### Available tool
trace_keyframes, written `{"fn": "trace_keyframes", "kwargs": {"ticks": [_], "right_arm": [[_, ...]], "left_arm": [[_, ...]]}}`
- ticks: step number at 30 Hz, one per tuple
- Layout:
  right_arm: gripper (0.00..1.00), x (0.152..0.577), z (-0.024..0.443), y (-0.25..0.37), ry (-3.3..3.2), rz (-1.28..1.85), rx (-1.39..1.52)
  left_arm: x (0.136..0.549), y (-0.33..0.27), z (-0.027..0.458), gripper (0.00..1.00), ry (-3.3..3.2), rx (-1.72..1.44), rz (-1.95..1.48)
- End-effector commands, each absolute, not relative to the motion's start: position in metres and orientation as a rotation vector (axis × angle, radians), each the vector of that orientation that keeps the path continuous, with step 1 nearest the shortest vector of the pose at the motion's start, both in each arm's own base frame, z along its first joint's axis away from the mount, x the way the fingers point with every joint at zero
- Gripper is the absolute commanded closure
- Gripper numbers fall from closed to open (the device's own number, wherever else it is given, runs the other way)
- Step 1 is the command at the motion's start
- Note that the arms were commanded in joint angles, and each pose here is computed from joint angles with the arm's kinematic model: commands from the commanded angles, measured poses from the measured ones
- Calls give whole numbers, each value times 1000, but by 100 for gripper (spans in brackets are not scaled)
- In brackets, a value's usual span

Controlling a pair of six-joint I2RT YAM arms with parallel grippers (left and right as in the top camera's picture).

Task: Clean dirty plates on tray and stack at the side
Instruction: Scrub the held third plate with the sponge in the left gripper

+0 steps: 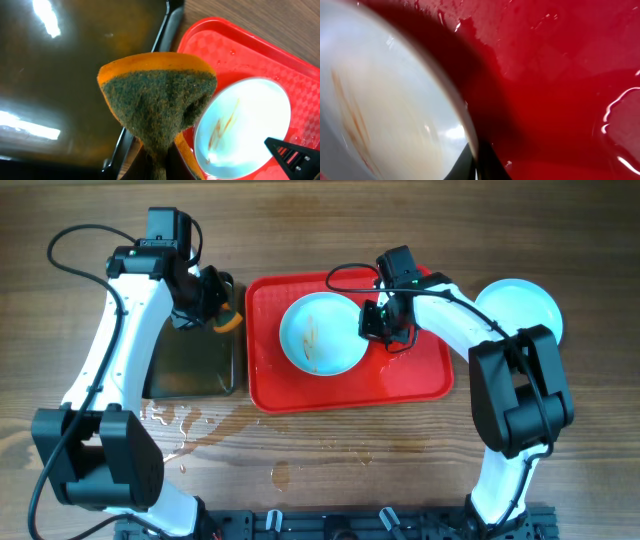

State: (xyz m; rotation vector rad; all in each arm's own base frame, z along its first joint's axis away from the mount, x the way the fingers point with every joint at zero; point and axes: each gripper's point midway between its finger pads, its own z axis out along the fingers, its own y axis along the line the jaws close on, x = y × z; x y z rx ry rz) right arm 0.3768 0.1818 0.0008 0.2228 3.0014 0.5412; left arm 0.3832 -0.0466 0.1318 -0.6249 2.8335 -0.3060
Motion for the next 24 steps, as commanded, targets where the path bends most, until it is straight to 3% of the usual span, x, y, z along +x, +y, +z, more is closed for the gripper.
{"fn": "trace_keyframes", "kwargs": {"ticks": [1,7,14,24], "right_arm": [[95,369,-16,176,3039,491,220],[96,366,-14,186,3042,572,129],[96,366,-13,191,3038,599,96],[96,365,-13,192,3038,600,93]], "left_arm": [[381,-64,124,96,2850,-529,-308],[382,-116,106,96,2833,-340,-429],[384,-179,79,96,2763,164,-480],[373,-180,15,96,2925,144,-456]]}}
